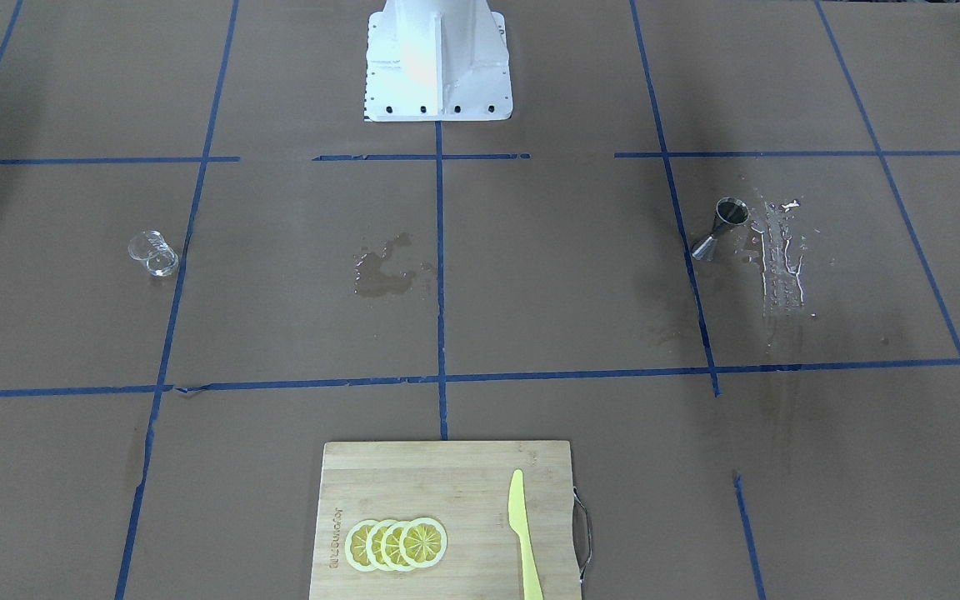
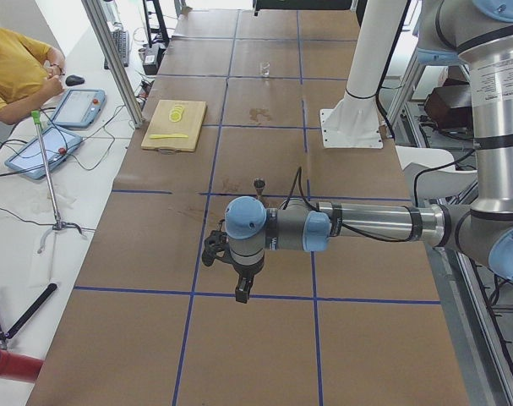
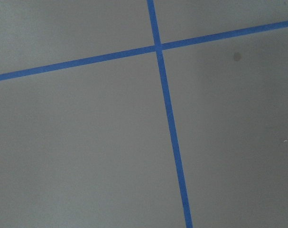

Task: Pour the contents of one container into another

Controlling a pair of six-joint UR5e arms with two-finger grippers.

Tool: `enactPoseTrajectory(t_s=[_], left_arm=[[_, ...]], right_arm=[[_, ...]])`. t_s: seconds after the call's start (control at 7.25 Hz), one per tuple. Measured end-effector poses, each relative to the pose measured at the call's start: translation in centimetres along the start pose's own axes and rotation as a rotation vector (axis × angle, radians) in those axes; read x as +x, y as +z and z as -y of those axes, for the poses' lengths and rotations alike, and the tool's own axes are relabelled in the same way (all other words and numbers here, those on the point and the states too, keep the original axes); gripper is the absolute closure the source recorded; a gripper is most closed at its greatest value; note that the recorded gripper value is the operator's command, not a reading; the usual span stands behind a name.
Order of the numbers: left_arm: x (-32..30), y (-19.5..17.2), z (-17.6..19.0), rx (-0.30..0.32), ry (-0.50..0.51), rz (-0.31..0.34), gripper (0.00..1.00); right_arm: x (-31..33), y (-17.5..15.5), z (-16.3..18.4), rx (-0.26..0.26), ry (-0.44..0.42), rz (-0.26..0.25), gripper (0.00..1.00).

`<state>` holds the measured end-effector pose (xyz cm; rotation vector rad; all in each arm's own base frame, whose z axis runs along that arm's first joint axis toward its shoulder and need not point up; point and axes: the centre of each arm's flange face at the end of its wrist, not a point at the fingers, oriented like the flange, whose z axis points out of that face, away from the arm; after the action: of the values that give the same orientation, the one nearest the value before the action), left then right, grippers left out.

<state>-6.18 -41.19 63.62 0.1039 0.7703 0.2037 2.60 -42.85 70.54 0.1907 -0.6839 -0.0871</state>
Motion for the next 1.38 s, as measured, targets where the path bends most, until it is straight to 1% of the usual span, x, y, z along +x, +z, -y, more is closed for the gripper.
enactPoseTrajectory(t_s=[0.14,0.28,0.41,0.55,0.69,0.83,0.97,1.1,1.24,1.38], left_arm=[[-0.5,-0.4,-0.2,0.008,0.003,0.001,0.00],[-0.9,-0.5,-0.4,0.013,-0.003,0.002,0.00],[-1.3,-0.4,-0.5,0.012,-0.010,0.003,0.00],[-1.7,-0.1,-0.7,0.008,-0.018,0.004,0.00],[-1.9,0.1,-0.8,0.008,-0.022,0.004,0.00],[-2.0,0.1,-0.7,0.009,-0.025,0.004,0.00],[-1.9,0.0,-0.6,0.011,-0.026,0.003,0.00],[-1.9,0.0,-0.6,0.011,-0.027,0.003,0.00],[-1.9,-0.1,-0.6,0.012,-0.027,0.003,0.00],[-1.8,-0.1,-0.5,0.012,-0.026,0.003,0.00]], right_arm=[[1.7,1.9,-1.9,-0.018,0.013,0.003,0.00],[2.5,2.7,-3.2,-0.011,0.008,0.010,0.00],[2.4,2.7,-3.9,0.017,-0.014,0.025,0.00],[1.9,2.2,-3.8,0.040,-0.032,0.063,0.00],[1.2,1.7,-3.5,0.038,-0.033,0.105,0.00],[0.5,1.0,-2.9,0.020,-0.021,0.124,0.00],[-0.5,-0.4,-1.9,-0.005,-0.001,0.121,0.00],[-1.7,-2.5,-0.8,-0.036,0.016,0.102,0.00],[-2.0,-4.8,-0.4,-0.058,0.002,0.074,0.00],[-1.3,-6.3,-0.8,-0.069,-0.039,0.046,0.00]])
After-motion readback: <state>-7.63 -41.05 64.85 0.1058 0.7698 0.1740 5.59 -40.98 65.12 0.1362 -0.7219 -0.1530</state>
